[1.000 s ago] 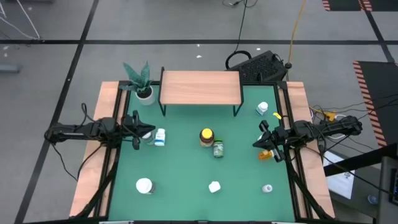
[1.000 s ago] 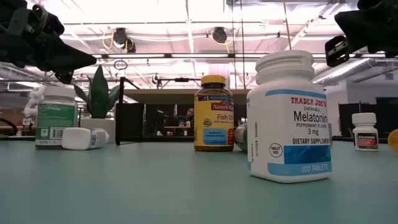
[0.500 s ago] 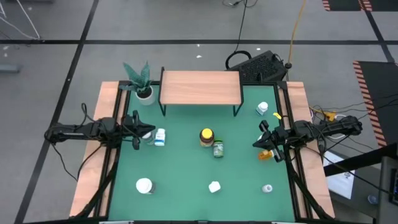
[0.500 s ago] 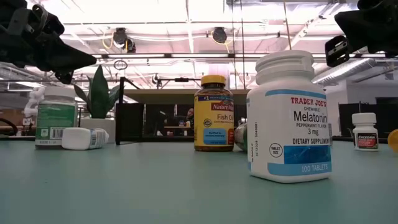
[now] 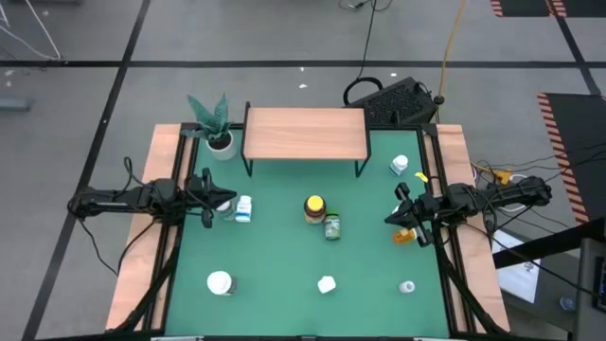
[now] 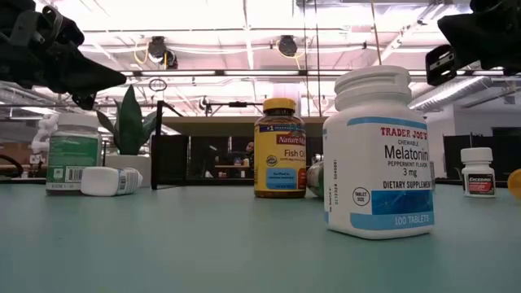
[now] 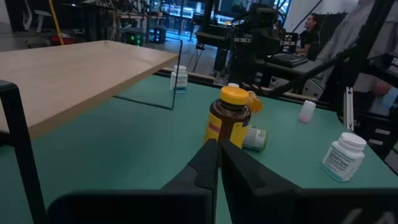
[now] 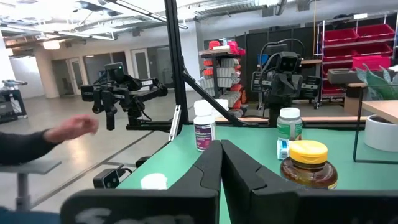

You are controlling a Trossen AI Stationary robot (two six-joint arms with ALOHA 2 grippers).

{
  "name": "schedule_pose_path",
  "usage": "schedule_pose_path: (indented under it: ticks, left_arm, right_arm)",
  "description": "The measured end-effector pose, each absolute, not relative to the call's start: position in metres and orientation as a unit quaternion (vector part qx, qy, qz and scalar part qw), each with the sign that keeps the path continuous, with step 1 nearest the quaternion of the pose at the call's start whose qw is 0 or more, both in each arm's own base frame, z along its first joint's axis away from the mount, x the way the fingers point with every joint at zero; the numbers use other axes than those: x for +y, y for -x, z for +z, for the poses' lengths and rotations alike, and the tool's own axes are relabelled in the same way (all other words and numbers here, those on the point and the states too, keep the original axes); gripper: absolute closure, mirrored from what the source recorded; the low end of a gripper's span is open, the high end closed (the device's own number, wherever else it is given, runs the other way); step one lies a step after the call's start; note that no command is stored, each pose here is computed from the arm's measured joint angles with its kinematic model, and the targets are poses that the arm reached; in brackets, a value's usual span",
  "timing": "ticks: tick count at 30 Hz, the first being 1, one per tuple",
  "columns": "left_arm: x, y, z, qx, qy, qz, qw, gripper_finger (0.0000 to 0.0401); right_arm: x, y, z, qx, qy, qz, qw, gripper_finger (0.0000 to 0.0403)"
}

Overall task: Pick and place medicine bottles onto shelf by color
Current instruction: Put the green pill bottle on the shelf

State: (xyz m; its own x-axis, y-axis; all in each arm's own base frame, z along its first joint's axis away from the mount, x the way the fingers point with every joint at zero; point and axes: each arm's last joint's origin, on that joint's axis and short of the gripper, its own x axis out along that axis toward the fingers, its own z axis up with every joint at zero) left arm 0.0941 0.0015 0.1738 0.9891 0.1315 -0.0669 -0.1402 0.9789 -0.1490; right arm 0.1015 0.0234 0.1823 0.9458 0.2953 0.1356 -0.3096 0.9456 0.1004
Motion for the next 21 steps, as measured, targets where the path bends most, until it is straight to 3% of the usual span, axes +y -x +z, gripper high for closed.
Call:
schedule_pose_path:
  ticks: [3,9,13,21]
  left_arm:
    - [0.0015,-0.094,0.1734,0.032,0.067,0.068,0.995,0.0382]
    - [0.0015,-0.0937,0.172,0.051,-0.089,0.061,0.993,0.0382]
    - [0.0015,-0.0938,0.173,0.046,-0.097,0.061,0.992,0.0382]
    - [0.0016,-0.0941,0.1773,0.023,-0.08,0.064,0.994,0.0382]
  right_arm:
    - [0.0234,-0.1015,0.1825,-0.06,-0.061,0.154,0.984,0.0403]
    - [0.0233,-0.1014,0.1835,-0.066,-0.06,0.153,0.984,0.0403]
    - [0.0222,-0.1017,0.1836,-0.067,-0.059,0.133,0.987,0.0403]
    - [0.0157,-0.1051,0.1806,-0.056,-0.067,0.011,0.996,0.0381]
